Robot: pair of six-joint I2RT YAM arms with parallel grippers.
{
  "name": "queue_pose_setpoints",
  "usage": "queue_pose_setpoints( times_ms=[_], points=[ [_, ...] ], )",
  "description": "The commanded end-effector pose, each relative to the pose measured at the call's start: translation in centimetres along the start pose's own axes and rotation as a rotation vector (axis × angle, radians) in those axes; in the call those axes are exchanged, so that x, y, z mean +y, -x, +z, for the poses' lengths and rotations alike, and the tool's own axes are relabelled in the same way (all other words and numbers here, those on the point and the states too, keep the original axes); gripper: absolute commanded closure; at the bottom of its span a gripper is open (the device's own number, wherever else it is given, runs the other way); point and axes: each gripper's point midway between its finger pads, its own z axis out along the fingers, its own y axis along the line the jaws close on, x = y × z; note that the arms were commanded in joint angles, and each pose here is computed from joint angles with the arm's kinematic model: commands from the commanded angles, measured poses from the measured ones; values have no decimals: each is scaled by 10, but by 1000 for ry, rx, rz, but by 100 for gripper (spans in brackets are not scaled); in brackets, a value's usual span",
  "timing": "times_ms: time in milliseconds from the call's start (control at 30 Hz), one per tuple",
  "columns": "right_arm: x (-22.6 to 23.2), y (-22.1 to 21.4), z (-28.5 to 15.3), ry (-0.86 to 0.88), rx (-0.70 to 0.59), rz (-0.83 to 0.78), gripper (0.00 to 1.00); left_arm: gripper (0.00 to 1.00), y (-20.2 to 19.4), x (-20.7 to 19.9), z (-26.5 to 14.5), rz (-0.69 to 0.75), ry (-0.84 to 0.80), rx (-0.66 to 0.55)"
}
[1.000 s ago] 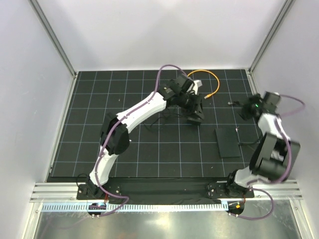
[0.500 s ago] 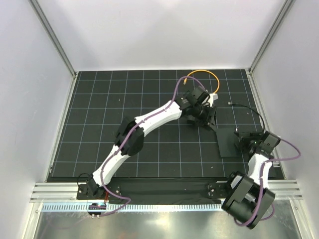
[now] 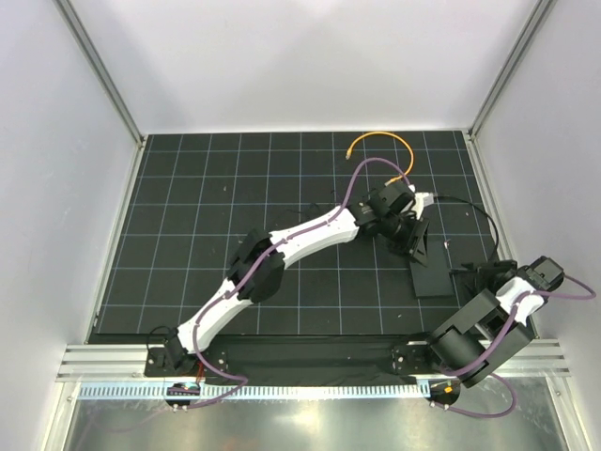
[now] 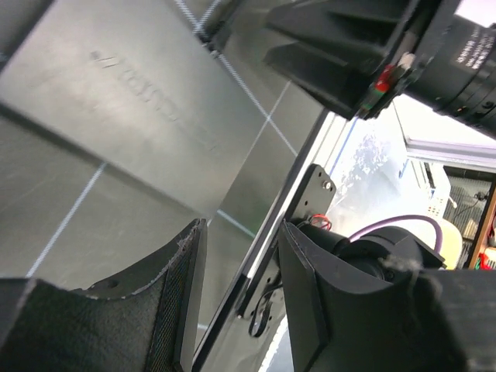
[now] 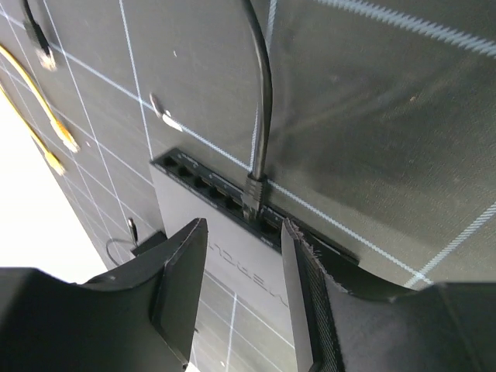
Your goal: Pull the plug from the switch port
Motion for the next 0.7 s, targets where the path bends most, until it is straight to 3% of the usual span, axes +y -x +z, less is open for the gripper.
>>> queue_pose_setpoints(
  times_ms=[0,667],
  points=[
    [9,-3,-6,45,30,-56,50,54,14,-23,9,45,-63,-58],
    [0,-10,11,82,60,-71,54,58,25,-1,46,-28,-47,-127]
  ],
)
